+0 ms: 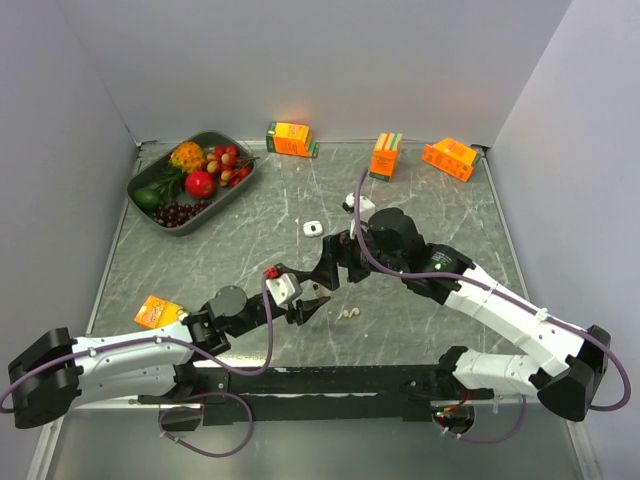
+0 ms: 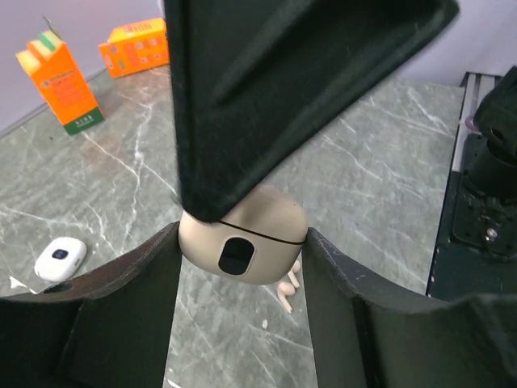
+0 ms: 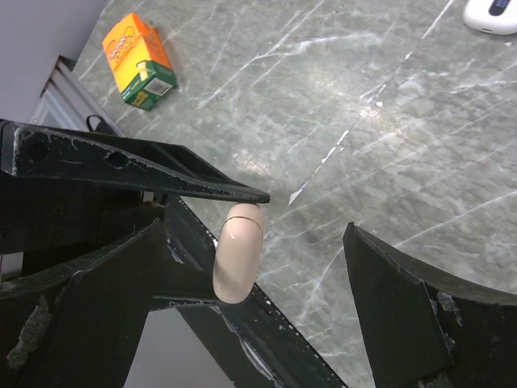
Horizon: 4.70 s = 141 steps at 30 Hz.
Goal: Insert the wireless bluetooth earbuds into the charging case
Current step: Pick up the charging case at the center of the board, then open the charging case.
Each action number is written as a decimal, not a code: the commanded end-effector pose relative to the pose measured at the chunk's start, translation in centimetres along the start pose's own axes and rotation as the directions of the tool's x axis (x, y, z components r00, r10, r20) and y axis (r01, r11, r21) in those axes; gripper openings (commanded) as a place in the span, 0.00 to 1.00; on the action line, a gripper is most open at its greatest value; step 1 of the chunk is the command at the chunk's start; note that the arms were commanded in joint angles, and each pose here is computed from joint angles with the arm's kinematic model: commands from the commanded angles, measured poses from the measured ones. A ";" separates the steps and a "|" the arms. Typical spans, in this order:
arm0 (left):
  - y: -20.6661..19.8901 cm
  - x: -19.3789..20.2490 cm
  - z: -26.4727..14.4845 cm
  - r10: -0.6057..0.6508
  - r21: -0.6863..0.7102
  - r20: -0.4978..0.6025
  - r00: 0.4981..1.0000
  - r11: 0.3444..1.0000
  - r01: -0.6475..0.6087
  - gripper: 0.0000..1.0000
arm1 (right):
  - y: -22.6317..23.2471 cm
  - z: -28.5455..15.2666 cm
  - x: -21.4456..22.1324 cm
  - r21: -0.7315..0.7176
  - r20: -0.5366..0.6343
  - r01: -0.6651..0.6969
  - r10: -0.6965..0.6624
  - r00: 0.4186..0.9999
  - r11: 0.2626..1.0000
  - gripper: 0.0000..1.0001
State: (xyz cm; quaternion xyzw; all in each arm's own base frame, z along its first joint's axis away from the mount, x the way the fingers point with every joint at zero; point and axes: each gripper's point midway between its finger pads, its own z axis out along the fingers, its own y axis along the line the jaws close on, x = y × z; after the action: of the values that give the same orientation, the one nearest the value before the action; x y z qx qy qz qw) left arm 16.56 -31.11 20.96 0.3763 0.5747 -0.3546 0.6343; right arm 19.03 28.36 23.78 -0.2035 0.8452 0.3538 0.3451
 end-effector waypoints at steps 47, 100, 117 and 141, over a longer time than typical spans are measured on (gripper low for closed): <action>2.2 -4.6 -1.1 0.138 -0.107 0.073 0.988 0.986 -0.130 0.96 | 5.6 -2.8 -0.7 -0.212 -0.177 0.047 -0.086 0.980 0.976 0.00; -0.2 -5.4 0.1 0.075 0.024 0.077 0.994 0.997 -0.077 0.01 | 4.3 -0.3 0.1 -0.164 -0.222 -0.004 -0.033 0.974 0.986 0.08; -0.2 -4.7 -0.1 0.052 0.020 0.069 0.996 0.998 -0.053 0.01 | 2.5 -1.6 -2.2 -0.025 -0.121 0.040 -0.043 0.992 0.999 0.76; 0.0 -5.1 -0.7 0.061 0.009 0.084 0.995 0.998 -0.062 0.01 | 1.1 -2.5 -1.9 0.025 -0.100 0.041 -0.038 0.994 0.999 0.76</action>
State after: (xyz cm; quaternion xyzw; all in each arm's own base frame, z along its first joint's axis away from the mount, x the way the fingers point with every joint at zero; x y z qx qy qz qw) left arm 15.99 -30.50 23.86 0.3988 0.5559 -0.3391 0.6457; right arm 18.36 28.64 25.97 -0.2398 0.8651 0.3320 0.2895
